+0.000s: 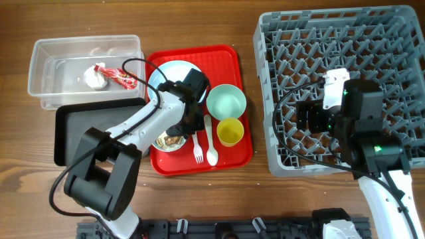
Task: Sort waste into correct bins and load items into the dishwasher rack
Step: 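Grasp the light blue bowl with scraps using the left gripper, then tip the blue bowl over the black tray to empty the scraps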
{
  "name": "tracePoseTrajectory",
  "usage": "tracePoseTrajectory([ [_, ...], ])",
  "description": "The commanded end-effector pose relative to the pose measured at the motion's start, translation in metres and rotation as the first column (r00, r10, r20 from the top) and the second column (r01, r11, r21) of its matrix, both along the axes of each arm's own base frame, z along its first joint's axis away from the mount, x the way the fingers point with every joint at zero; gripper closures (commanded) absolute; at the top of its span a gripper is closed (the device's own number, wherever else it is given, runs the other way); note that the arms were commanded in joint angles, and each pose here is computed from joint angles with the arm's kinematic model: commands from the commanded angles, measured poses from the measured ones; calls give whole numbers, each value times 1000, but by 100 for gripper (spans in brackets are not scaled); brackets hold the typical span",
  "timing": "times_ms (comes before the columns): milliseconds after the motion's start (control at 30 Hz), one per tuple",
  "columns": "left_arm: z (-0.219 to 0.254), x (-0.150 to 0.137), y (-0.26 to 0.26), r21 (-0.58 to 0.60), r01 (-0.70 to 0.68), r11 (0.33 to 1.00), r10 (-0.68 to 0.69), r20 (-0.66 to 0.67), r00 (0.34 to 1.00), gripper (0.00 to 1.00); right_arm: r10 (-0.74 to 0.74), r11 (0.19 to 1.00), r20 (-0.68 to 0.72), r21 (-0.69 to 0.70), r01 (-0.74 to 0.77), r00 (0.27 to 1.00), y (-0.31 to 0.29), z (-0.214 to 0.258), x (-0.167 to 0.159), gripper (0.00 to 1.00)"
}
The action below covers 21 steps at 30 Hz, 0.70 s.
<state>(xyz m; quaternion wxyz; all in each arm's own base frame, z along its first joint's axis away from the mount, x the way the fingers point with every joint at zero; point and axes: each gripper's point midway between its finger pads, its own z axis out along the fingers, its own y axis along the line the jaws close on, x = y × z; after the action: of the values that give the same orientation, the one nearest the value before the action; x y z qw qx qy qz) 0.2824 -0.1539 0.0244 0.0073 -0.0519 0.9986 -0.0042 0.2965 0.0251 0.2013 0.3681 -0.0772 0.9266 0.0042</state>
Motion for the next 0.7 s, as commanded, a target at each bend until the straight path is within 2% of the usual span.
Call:
tracePoseTrajectory([
  [0, 20, 3, -9, -43, 11, 999, -10, 12, 1000, 96, 9, 1000, 22, 17, -10, 1000, 4, 10, 3, 0],
  [133, 66, 15, -13, -93, 63, 994, -52, 125, 991, 96, 9, 1000, 22, 17, -9, 1000, 4, 10, 3, 0],
  [333, 99, 30, 40, -139, -61, 988, 87, 183, 979, 96, 9, 1000, 22, 17, -10, 1000, 4, 10, 3, 0],
  [400, 102, 35, 50, -231, -31, 972, 70, 164, 984, 96, 9, 1000, 21, 17, -9, 1000, 4, 10, 3, 0],
  [533, 97, 47, 89, -368, -57, 928, 114, 135, 984, 96, 9, 1000, 19, 16, -10, 1000, 4, 9, 3, 0],
  [667, 95, 51, 112, -555, -43, 831, 133, 123, 984, 96, 9, 1000, 19, 17, -9, 1000, 4, 9, 3, 0],
])
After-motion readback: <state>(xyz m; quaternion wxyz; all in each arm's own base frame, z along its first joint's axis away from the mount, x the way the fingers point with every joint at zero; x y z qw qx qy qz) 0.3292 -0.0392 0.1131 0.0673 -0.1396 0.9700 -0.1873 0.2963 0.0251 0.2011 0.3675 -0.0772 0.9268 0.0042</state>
